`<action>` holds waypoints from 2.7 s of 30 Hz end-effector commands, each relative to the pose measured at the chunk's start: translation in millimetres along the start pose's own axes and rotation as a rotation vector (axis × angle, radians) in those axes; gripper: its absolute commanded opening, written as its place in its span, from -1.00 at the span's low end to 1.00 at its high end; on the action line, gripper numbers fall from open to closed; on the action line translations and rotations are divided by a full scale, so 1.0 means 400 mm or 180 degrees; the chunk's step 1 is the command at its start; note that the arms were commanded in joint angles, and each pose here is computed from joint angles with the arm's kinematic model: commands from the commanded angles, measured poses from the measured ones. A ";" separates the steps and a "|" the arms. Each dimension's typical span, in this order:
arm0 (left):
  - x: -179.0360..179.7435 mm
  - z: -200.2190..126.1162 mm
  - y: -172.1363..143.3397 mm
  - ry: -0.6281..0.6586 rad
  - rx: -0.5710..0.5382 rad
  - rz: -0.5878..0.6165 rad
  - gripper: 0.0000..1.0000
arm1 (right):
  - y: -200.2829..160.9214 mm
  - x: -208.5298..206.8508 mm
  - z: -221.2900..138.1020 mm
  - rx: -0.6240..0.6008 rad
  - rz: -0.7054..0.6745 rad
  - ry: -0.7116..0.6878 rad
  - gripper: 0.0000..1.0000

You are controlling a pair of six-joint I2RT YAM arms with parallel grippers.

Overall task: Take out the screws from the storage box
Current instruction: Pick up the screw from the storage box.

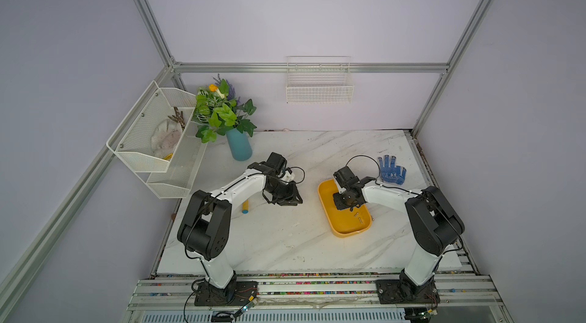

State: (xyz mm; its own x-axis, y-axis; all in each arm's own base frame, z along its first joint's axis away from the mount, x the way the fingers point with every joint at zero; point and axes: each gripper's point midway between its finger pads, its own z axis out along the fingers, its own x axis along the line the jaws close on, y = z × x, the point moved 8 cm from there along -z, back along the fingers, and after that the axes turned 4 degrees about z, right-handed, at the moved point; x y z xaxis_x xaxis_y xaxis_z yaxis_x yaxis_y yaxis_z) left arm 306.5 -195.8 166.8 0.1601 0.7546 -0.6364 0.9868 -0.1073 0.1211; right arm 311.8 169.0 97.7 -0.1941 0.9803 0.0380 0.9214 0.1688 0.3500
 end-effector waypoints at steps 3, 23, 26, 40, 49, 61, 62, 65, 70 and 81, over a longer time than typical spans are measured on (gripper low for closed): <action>-0.025 -0.025 0.016 -0.0053 -0.0084 0.0101 -0.40 | -0.063 -0.027 0.042 0.0427 0.0011 -0.0166 -0.44; -0.024 -0.025 0.014 -0.0048 -0.0079 0.0110 -0.40 | -0.056 -0.024 0.050 0.0443 -0.0003 -0.0168 -0.54; -0.024 -0.026 0.013 -0.0045 -0.0078 0.0110 -0.40 | -0.052 -0.022 0.056 0.0456 -0.0001 -0.0163 -0.52; -0.021 -0.024 0.010 -0.0037 -0.0060 0.0109 -0.40 | -0.066 -0.023 0.061 0.0537 0.0006 -0.0134 -0.63; -0.027 -0.030 0.014 -0.0040 -0.0078 0.0113 -0.40 | -0.036 -0.015 0.033 0.0426 0.0020 -0.0088 -0.69; -0.032 -0.035 0.016 -0.0040 -0.0089 0.0124 -0.40 | 0.007 -0.010 -0.055 0.0201 0.0024 -0.0027 -0.72; -0.031 -0.034 0.017 -0.0038 -0.0088 0.0124 -0.39 | 0.009 -0.011 -0.063 0.0189 0.0029 -0.0019 -0.72; -0.032 -0.035 0.018 -0.0044 -0.0087 0.0123 -0.40 | 0.016 -0.016 -0.093 0.0111 0.0060 0.0004 -0.73; -0.034 -0.035 0.020 -0.0048 -0.0095 0.0131 -0.40 | 0.037 -0.039 -0.169 -0.0076 0.0159 0.0081 -0.72; -0.043 -0.041 0.026 -0.0079 -0.0125 0.0152 -0.39 | 0.059 -0.204 -0.233 -0.0320 0.0622 -0.0158 -0.70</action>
State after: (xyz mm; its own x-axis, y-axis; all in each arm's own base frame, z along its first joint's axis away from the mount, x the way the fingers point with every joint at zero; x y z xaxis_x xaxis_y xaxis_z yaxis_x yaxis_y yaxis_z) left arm 306.0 -195.5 166.8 0.1585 0.7552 -0.6360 0.9871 -0.1079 0.1180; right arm 318.9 99.0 195.9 -0.0245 0.9945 0.1022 0.8905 -0.0247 0.4543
